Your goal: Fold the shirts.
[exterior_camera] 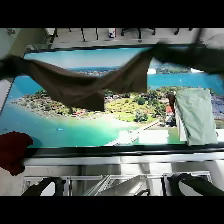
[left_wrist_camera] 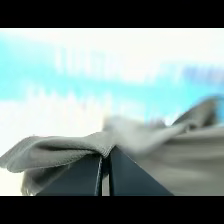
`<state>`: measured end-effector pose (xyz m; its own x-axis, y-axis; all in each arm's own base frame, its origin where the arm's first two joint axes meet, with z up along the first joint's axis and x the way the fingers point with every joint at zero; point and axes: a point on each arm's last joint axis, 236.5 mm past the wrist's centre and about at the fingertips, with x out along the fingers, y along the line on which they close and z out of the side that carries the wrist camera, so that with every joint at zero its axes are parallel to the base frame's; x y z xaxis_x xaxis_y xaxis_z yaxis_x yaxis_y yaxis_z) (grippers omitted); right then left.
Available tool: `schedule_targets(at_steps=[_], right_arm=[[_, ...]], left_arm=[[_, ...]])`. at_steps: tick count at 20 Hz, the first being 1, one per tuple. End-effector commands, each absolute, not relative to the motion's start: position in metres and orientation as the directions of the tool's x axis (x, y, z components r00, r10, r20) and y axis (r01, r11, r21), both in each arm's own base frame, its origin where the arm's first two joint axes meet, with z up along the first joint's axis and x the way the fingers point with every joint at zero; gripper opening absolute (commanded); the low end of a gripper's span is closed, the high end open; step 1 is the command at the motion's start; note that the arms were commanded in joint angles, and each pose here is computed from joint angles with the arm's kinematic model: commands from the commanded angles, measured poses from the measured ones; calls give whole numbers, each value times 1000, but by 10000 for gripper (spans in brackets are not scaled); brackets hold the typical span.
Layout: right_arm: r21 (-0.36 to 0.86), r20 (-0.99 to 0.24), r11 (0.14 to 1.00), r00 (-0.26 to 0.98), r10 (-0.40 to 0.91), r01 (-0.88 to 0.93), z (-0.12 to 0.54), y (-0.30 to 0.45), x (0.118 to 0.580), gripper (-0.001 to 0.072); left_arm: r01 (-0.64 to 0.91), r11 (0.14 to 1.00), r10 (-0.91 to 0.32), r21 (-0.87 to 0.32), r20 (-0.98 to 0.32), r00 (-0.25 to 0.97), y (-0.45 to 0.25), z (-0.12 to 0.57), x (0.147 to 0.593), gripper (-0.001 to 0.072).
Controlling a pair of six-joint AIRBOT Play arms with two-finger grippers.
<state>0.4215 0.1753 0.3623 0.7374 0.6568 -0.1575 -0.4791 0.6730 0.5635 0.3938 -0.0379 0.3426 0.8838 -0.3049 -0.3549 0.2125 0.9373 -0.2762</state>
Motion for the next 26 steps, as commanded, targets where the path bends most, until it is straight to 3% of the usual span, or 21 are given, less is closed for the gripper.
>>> schedule_targets(at_steps=[1,3,5,8,11,13,16,19,22,26], right_arm=[[160,234,812,821,521,-561,565,122,271,21],[41,352,864,817,458,-502,607,108,205,21],[4,389,901,831,398,-434,616,95,173,21],[19,335,930,879,340,-367,603,82,180,21],[77,125,932,931,344,-355,551,80,243,21],[180,-89,914,920,383,-363,485,86,308,21],[372,-363,865,805,470,-337,361,102,395,21],[484,-576,856,670,467,-181,207,103,462,21],[546,-687,838,570,450,-4,73,98,505,21],[619,-658,782,590,468,71,11,101,546,22]], left_arm=[[211,974,-208,-82,37,977,-40,507,265,17],[163,987,-161,3,189,969,-47,557,201,17],[102,993,-112,51,260,959,-50,577,166,17],[64,997,-72,43,211,975,-43,571,173,17],[93,995,-94,-40,-24,995,-23,519,234,17],[148,979,-175,-141,-205,963,-14,466,291,17],[204,932,-335,-300,-492,803,-29,338,381,17],[201,921,-384,-333,-704,597,-60,180,454,17],[142,927,-373,-347,-817,439,-80,41,502,17],[126,921,-388,-367,-861,330,-92,-46,547,17]])
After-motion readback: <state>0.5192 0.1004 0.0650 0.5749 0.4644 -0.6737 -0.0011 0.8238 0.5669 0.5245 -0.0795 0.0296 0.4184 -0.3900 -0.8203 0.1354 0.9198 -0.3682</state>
